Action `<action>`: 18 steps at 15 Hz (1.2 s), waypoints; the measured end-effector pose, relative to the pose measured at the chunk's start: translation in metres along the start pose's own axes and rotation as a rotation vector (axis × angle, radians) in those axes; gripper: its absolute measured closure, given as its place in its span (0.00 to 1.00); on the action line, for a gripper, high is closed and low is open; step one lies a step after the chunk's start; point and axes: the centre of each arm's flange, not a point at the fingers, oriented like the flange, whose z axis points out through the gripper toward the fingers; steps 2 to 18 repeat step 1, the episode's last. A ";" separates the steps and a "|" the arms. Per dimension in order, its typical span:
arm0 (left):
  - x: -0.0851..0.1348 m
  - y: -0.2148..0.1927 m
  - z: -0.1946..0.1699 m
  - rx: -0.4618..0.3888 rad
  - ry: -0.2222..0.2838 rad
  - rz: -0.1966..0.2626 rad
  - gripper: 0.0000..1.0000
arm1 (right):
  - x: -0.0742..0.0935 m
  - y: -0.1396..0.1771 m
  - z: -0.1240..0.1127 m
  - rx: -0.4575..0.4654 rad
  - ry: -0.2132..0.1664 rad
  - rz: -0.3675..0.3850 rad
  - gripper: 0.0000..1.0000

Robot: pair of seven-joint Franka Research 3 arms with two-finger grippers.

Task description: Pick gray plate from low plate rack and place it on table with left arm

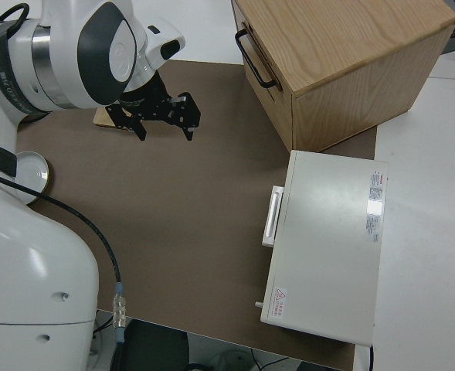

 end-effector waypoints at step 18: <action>0.000 0.000 0.001 0.000 -0.001 0.001 0.00 | 0.000 0.000 0.000 0.000 0.000 0.000 0.01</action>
